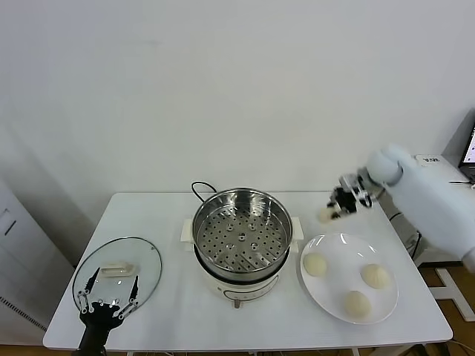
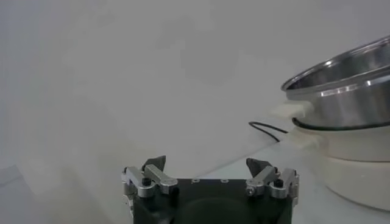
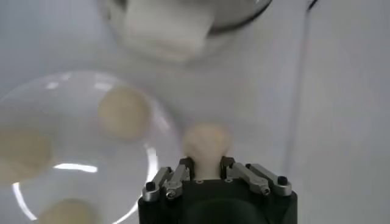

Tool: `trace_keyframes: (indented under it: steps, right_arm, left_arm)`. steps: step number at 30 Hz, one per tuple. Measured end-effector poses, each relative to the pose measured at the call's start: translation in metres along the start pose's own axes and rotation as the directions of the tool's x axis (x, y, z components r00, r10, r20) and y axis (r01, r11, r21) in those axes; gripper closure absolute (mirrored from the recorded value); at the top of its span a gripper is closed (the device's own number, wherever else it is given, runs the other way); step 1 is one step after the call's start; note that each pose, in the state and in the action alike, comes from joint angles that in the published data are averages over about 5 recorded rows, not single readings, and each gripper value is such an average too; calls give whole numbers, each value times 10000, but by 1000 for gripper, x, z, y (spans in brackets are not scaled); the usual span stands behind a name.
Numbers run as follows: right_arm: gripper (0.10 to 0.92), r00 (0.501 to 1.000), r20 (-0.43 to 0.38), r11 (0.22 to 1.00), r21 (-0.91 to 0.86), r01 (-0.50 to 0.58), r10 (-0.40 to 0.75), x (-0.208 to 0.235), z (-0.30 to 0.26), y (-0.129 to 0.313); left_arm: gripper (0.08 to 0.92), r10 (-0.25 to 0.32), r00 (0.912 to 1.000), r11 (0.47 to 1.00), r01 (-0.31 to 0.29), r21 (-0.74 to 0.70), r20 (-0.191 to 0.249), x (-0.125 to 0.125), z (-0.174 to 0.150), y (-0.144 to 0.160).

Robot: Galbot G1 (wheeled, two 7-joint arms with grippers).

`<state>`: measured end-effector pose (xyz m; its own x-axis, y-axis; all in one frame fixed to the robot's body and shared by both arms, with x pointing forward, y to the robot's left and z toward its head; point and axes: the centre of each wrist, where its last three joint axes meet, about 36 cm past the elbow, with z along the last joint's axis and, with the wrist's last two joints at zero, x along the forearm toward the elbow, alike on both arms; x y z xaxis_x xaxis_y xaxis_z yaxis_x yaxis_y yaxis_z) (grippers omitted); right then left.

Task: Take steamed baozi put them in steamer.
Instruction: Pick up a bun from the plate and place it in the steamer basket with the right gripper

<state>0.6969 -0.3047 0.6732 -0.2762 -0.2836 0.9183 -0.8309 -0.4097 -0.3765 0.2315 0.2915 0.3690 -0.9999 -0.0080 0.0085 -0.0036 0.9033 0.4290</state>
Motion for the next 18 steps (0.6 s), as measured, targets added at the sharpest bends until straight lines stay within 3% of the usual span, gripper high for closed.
trace_keyframes:
  steps: [6,18]
  right_arm:
    - [724,9997,180,9655,2601,91,-143,9,-78,-47]
    - [748,9938,-473,7471,6560,1071,-1010,-51,-179,-67]
  left_arm:
    - [177,-30,10000,9999,29,155,63,-1,-1,0]
    - [177,69,9998,9998,-72,173,166,4,2,5]
